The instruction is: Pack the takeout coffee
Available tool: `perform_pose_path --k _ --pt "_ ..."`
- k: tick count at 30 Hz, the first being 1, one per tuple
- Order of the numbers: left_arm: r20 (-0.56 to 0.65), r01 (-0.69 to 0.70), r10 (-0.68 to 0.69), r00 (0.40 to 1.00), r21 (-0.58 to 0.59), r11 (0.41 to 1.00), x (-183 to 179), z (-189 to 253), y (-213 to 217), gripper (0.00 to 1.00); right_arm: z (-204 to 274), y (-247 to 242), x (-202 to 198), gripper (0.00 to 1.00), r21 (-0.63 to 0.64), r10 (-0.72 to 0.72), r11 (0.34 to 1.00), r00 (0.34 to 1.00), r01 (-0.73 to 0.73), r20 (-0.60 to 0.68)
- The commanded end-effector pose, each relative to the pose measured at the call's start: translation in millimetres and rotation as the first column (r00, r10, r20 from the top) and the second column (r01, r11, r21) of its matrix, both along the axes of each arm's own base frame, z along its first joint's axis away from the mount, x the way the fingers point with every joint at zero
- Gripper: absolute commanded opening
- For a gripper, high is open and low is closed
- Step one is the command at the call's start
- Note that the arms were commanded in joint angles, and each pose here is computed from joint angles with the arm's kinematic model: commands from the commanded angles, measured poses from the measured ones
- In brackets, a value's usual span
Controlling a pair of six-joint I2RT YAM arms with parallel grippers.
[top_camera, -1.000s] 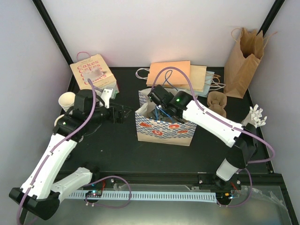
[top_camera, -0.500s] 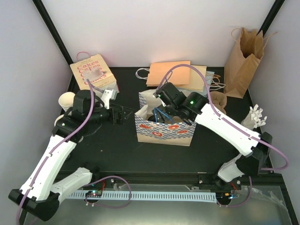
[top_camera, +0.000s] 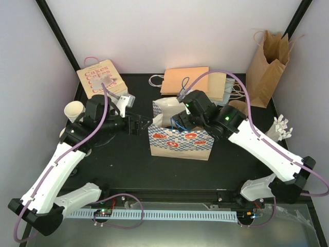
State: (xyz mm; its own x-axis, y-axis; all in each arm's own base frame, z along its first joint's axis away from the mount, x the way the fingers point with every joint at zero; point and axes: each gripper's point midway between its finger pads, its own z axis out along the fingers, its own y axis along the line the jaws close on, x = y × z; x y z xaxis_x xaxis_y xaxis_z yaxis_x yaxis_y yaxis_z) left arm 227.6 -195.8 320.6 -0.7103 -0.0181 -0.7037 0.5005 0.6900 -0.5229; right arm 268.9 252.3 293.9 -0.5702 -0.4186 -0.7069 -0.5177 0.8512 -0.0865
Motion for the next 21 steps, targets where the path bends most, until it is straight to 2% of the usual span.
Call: perform_pose_path --k 1,7,15,18,21 --pt "0.013 -0.029 0.029 1.000 0.001 1.000 2 11 -3 0.99 21 -9 -2 1.00 0.071 -0.030 0.997 0.997 0.025 0.073" --pt "0.014 -0.023 0.022 1.000 0.038 0.999 2 14 -19 0.99 30 -26 -5 1.00 0.086 -0.081 0.994 0.991 0.072 0.108" --pt "0.037 -0.096 0.092 0.995 0.155 0.983 13 12 -15 0.99 39 -54 -8 1.00 0.085 -0.177 0.982 0.973 0.166 0.148" --pt "0.037 -0.151 0.147 0.988 0.152 0.977 18 13 -8 0.99 46 -65 -11 1.00 0.109 -0.203 0.977 0.963 0.186 0.175" --pt "0.009 -0.120 0.120 0.993 0.098 0.988 20 14 -13 0.99 51 -75 -15 1.00 0.128 -0.226 0.971 0.954 0.204 0.196"
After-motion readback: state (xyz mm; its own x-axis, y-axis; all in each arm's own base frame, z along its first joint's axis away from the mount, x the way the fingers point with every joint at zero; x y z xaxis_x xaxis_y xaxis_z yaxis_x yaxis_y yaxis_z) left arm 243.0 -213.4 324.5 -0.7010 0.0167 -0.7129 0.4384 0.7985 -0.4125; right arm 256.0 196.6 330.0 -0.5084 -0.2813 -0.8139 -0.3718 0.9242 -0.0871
